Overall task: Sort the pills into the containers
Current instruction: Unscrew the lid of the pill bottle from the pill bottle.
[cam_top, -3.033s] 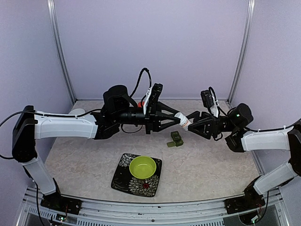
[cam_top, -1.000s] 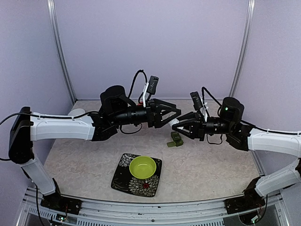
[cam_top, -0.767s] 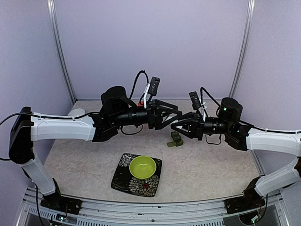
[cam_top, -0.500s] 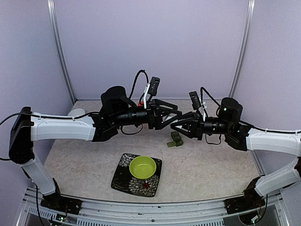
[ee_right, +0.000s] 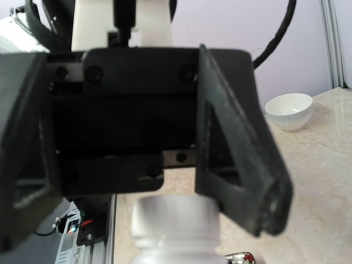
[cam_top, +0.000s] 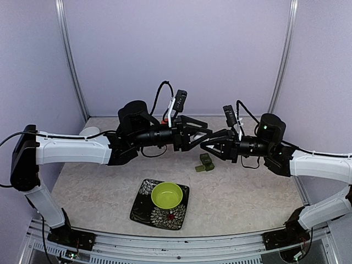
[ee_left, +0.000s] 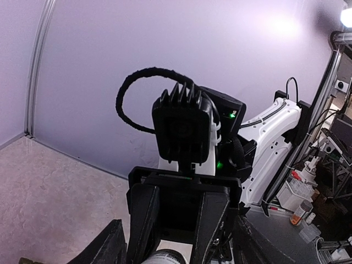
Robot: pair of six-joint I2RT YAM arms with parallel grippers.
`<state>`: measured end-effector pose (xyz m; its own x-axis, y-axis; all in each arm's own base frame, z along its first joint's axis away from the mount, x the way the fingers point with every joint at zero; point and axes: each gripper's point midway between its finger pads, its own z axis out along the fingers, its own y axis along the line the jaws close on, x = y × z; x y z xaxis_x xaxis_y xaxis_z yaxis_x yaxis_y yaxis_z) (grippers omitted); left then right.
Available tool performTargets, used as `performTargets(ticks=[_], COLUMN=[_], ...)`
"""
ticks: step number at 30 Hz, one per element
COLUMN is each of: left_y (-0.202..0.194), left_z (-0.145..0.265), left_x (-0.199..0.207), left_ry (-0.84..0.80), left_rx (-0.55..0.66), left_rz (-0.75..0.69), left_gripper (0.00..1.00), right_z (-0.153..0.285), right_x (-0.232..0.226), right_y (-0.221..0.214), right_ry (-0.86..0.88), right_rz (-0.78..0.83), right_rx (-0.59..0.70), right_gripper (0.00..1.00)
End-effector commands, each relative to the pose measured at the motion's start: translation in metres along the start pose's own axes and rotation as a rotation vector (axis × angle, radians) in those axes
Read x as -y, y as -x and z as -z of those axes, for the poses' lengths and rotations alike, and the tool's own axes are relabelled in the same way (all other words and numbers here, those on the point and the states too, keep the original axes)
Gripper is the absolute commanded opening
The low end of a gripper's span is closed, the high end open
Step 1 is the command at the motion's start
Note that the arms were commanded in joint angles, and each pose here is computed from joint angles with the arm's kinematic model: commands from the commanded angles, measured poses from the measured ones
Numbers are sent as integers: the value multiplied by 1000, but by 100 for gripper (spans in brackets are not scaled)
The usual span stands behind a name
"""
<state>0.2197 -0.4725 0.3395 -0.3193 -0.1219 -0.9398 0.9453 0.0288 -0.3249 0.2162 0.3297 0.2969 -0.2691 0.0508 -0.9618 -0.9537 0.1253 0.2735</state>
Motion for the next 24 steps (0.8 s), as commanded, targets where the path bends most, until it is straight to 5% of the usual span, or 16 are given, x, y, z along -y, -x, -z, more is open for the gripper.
performTargets(ticks=[1, 12, 24], left_y=[-4, 3, 4], left_z=[3, 11, 12], left_x=[13, 11, 6], left_ry=[-27, -7, 3], left_rx=[-22, -2, 5], left_rz=[-6, -19, -4], left_gripper=[64, 57, 62], right_z=[8, 17, 18], right_x=[5, 15, 9], right_y=[19, 17, 20], right_ry=[-55, -100, -61], right_rz=[31, 22, 34], right_rx=[61, 53, 51], right_gripper=[0, 0, 0])
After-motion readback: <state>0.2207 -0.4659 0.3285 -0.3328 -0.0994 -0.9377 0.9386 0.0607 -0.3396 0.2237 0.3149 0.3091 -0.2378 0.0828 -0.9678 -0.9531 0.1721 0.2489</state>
